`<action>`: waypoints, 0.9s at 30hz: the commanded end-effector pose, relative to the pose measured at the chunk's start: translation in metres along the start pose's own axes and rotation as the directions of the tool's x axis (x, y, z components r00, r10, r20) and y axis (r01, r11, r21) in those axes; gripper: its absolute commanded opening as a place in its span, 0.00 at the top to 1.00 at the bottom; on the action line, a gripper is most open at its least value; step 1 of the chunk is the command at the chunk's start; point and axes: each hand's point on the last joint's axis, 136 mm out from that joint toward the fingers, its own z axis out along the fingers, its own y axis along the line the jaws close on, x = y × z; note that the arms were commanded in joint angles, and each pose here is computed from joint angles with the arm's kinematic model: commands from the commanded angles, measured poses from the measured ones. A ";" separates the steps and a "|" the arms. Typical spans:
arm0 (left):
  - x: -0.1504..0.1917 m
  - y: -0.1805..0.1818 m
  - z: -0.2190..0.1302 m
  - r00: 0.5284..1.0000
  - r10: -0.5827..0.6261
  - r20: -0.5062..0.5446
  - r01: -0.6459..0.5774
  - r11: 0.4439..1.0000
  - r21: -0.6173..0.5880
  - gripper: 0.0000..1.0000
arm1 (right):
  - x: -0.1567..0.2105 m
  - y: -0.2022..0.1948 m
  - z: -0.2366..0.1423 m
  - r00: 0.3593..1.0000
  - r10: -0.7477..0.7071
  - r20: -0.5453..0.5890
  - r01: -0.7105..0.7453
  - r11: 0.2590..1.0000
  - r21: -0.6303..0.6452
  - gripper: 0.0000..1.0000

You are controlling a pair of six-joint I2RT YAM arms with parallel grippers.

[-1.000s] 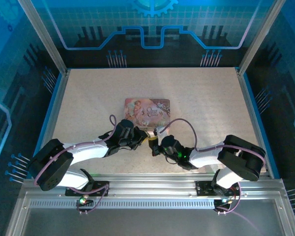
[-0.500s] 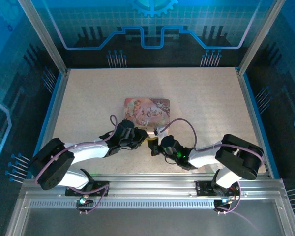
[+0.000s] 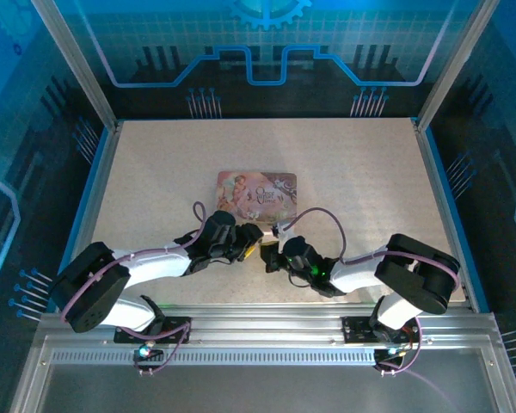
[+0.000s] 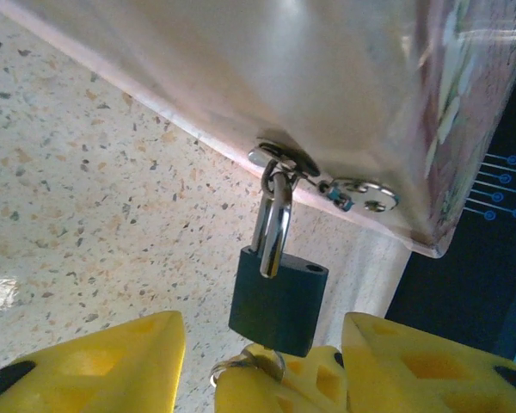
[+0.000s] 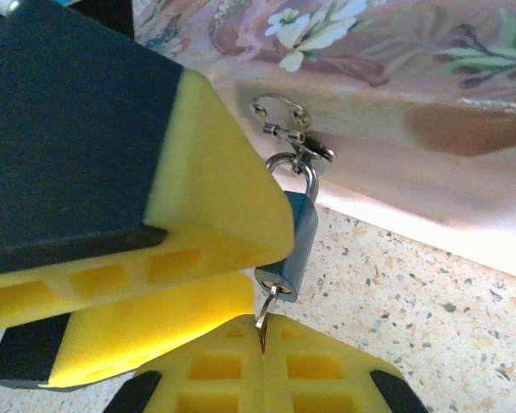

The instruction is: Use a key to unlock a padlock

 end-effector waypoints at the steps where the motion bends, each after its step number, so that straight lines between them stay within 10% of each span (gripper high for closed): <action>1: -0.002 0.005 -0.008 1.000 0.021 0.012 -0.021 1.000 -0.012 0.45 | -0.002 -0.002 -0.002 0.999 0.053 0.005 -0.053 0.998 -0.015 1.00; 27: -0.038 0.023 -0.057 0.986 0.075 0.152 -0.065 0.995 -0.070 0.30 | -0.001 -0.012 0.007 0.917 0.391 -0.081 -0.399 0.904 -0.155 1.00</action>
